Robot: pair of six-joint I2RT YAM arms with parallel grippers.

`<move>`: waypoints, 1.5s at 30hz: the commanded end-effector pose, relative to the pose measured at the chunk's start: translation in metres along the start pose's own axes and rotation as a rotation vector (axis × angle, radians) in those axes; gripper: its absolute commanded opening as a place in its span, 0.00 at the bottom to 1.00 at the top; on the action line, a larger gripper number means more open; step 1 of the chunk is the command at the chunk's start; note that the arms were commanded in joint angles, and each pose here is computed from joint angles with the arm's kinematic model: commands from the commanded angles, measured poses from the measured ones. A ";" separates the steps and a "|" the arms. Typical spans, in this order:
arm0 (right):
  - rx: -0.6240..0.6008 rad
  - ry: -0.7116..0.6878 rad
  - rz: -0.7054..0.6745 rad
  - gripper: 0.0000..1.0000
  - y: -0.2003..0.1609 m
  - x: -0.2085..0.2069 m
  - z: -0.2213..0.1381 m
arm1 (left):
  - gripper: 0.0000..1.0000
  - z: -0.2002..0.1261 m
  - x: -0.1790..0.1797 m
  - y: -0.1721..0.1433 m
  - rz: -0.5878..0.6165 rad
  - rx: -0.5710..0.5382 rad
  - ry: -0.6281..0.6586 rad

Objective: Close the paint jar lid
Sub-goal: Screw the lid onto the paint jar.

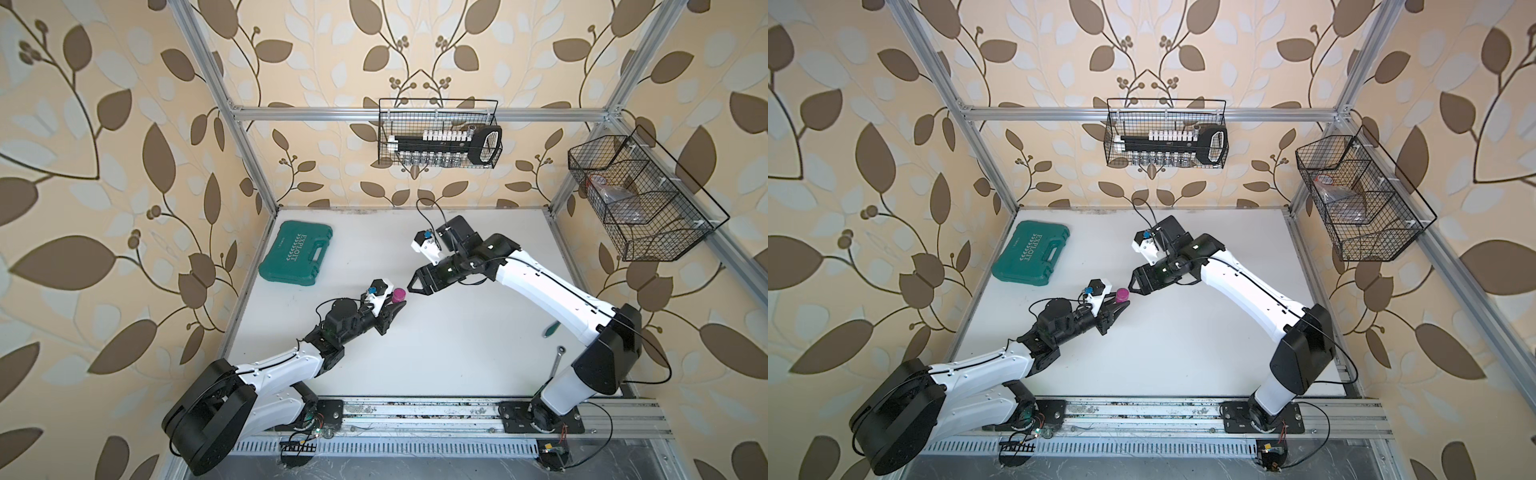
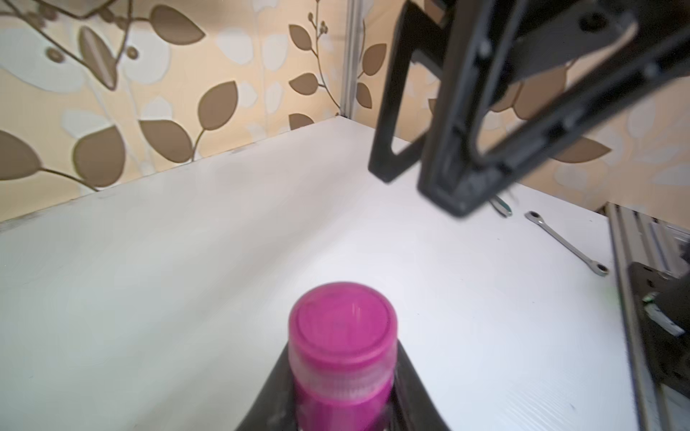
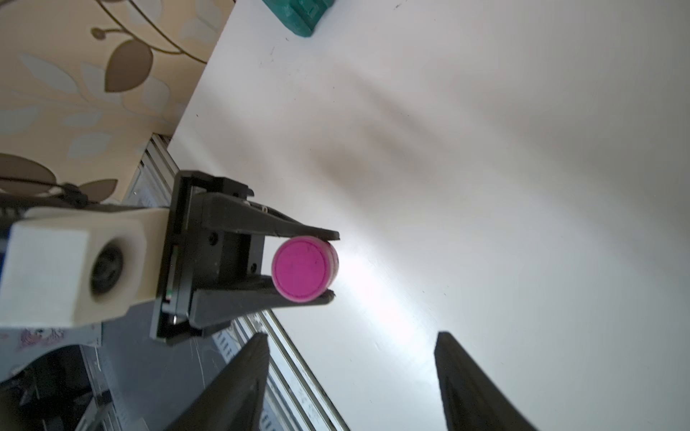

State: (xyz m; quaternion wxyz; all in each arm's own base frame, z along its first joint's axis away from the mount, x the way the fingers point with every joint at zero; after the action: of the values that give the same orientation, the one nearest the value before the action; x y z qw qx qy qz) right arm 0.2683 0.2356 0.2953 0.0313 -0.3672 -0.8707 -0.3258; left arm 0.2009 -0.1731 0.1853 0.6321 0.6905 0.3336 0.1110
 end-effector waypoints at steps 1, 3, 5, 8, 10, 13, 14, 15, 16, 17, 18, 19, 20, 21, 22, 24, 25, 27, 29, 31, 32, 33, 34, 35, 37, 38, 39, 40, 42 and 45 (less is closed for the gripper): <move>0.051 0.092 -0.215 0.70 -0.017 0.011 -0.011 | 0.01 0.000 -0.014 0.020 -0.012 0.009 -0.214; 0.052 0.153 -0.329 0.70 -0.024 0.016 -0.011 | 0.01 0.002 -0.017 0.022 -0.026 0.052 -0.293; 0.042 0.191 -0.417 0.69 -0.029 0.019 -0.009 | 0.01 0.004 -0.018 0.023 -0.034 0.079 -0.328; 0.011 0.229 -0.527 0.68 -0.037 0.022 -0.006 | 0.01 0.006 -0.021 0.026 -0.038 0.101 -0.366; -0.018 0.252 -0.571 0.68 -0.037 0.024 -0.006 | 0.01 0.007 -0.022 0.028 -0.040 0.121 -0.384; -0.035 0.274 -0.599 0.68 -0.034 0.025 -0.006 | 0.01 0.009 -0.022 0.028 -0.040 0.134 -0.388; -0.034 0.284 -0.605 0.68 -0.032 0.025 -0.005 | 0.01 0.009 -0.022 0.026 -0.040 0.135 -0.384; -0.027 0.297 -0.616 0.67 -0.032 0.026 -0.003 | 0.01 0.008 -0.022 0.026 -0.036 0.130 -0.384; -0.019 0.300 -0.623 0.67 -0.032 0.026 -0.002 | 0.01 0.008 -0.022 0.025 -0.036 0.131 -0.382; -0.010 0.294 -0.623 0.67 -0.031 0.025 0.001 | 0.01 0.008 -0.021 0.024 -0.036 0.135 -0.382; -0.005 0.298 -0.623 0.67 -0.030 0.026 0.003 | 0.01 0.009 -0.021 0.024 -0.036 0.138 -0.380; 0.003 0.311 -0.626 0.67 -0.030 0.026 0.006 | 0.01 0.009 -0.021 0.023 -0.035 0.138 -0.377; 0.018 0.311 -0.633 0.67 -0.029 0.027 0.009 | 0.01 0.009 -0.021 0.024 -0.032 0.134 -0.375; 0.033 0.296 -0.639 0.67 -0.028 0.027 0.014 | 0.01 0.009 -0.021 0.024 -0.031 0.131 -0.375; 0.045 0.294 -0.640 0.66 -0.027 0.027 0.017 | 0.01 0.009 -0.021 0.024 -0.030 0.132 -0.379; 0.069 0.301 -0.637 0.65 -0.023 0.028 0.024 | 0.01 0.009 -0.021 0.025 -0.031 0.134 -0.384; 0.076 0.297 -0.634 0.63 -0.021 0.027 0.025 | 0.01 0.009 -0.021 0.025 -0.032 0.134 -0.384; 0.078 0.303 -0.633 0.61 -0.017 0.027 0.028 | 0.01 0.009 -0.021 0.024 -0.030 0.134 -0.384; 0.081 0.303 -0.638 0.58 -0.014 0.029 0.029 | 0.01 0.009 -0.021 0.024 -0.030 0.134 -0.382; 0.089 0.306 -0.635 0.54 -0.013 0.029 0.031 | 0.01 0.009 -0.021 0.024 -0.029 0.133 -0.381; 0.098 0.307 -0.632 0.52 -0.013 0.029 0.032 | 0.01 0.009 -0.021 0.024 -0.028 0.133 -0.380; 0.105 0.305 -0.630 0.50 -0.013 0.028 0.032 | 0.01 0.009 -0.021 0.024 -0.025 0.131 -0.379; 0.114 0.306 -0.625 0.49 -0.013 0.028 0.033 | 0.01 0.008 -0.021 0.023 -0.026 0.132 -0.377; 0.121 0.307 -0.622 0.47 -0.014 0.028 0.033 | 0.00 0.008 -0.021 0.024 -0.025 0.132 -0.376; 0.129 0.309 -0.618 0.42 -0.015 0.027 0.035 | 0.01 0.008 -0.021 0.024 -0.023 0.129 -0.373; 0.130 0.308 -0.618 0.40 -0.015 0.027 0.035 | 0.00 0.008 -0.021 0.024 -0.022 0.129 -0.372; 0.133 0.309 -0.616 0.39 -0.015 0.027 0.035 | 0.01 0.008 -0.021 0.024 -0.022 0.128 -0.370; 0.137 0.312 -0.613 0.37 -0.016 0.027 0.036 | 0.00 0.008 -0.021 0.024 -0.023 0.129 -0.368; 0.141 0.312 -0.605 0.33 -0.016 0.027 0.036 | 0.01 0.008 -0.020 0.024 -0.020 0.126 -0.361; 0.148 0.309 -0.578 0.28 -0.015 0.027 0.038 | 0.01 0.007 -0.019 0.025 -0.020 0.114 -0.346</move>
State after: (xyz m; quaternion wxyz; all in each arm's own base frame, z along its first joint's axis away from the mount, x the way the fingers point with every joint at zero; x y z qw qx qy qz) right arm 0.2473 0.2634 0.2687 0.0751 -0.0357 -0.9422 -0.3245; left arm 0.1961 -0.1899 0.1985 0.6186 0.7418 0.2516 -0.0614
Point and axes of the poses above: each gripper's point midway between its finger pads, its own z axis out along the fingers, its own x axis along the line the jaws close on, y = z × x, the point moved 9 cm from there along -z, back along the fingers, and after that the axes turned 10 degrees about -z, right-handed, at the moved point
